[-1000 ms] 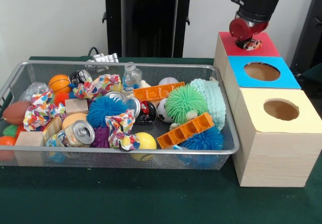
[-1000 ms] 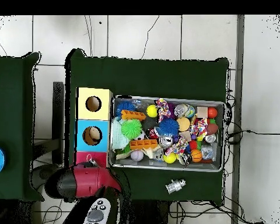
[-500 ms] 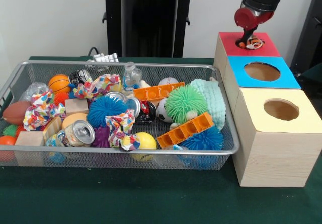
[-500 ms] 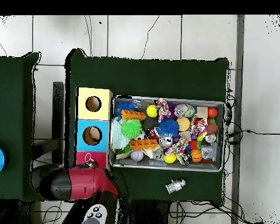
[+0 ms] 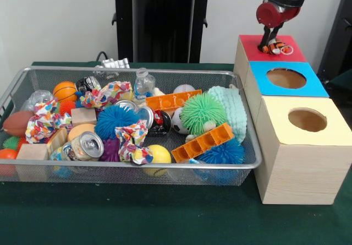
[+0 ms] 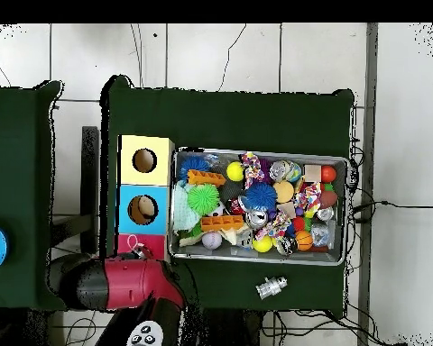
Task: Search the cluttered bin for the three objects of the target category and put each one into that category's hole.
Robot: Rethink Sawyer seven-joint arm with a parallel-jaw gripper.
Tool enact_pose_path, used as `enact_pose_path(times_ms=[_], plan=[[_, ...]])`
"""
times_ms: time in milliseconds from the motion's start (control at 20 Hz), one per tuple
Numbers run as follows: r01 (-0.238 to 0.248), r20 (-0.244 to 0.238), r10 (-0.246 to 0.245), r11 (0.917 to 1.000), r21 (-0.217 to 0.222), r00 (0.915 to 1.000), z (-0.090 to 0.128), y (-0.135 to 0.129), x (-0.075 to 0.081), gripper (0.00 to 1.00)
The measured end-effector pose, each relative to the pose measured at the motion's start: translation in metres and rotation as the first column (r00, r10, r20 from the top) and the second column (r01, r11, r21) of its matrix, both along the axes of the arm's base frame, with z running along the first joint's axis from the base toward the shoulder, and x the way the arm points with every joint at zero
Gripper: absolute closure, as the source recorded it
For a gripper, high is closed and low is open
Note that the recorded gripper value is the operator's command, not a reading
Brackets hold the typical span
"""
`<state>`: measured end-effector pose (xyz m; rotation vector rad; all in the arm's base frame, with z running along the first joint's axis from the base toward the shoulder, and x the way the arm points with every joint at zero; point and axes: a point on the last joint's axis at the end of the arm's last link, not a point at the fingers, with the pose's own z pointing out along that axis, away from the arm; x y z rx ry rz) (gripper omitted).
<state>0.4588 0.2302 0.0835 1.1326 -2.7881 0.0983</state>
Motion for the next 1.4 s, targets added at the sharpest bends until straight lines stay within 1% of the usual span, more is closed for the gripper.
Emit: enact_pose_path(times_ms=[50, 100, 650, 1000, 1150, 1250, 1400], plan=[[0.0, 0.012, 0.0, 1.0, 0.002, 0.9999, 0.003, 0.0, 0.004, 0.0], [-0.001, 0.013, 0.001, 1.0, 0.002, 0.9999, 0.003, 0.001, 0.005, 0.0], [-0.003, 0.014, 0.003, 1.0, 0.001, 0.9999, 0.003, 0.001, 0.004, 0.0], [-0.004, 0.021, 0.004, 1.0, 0.003, 0.9998, 0.01, 0.003, 0.006, 0.0], [-0.004, 0.035, 0.004, 1.0, 0.006, 0.9994, 0.016, 0.003, 0.01, 0.0], [-0.005, 0.056, 0.005, 0.9999, 0.012, 0.9984, 0.023, 0.005, 0.018, 0.0], [-0.008, 0.076, 0.006, 0.9998, 0.017, 0.9971, 0.028, 0.007, 0.025, 0.0]])
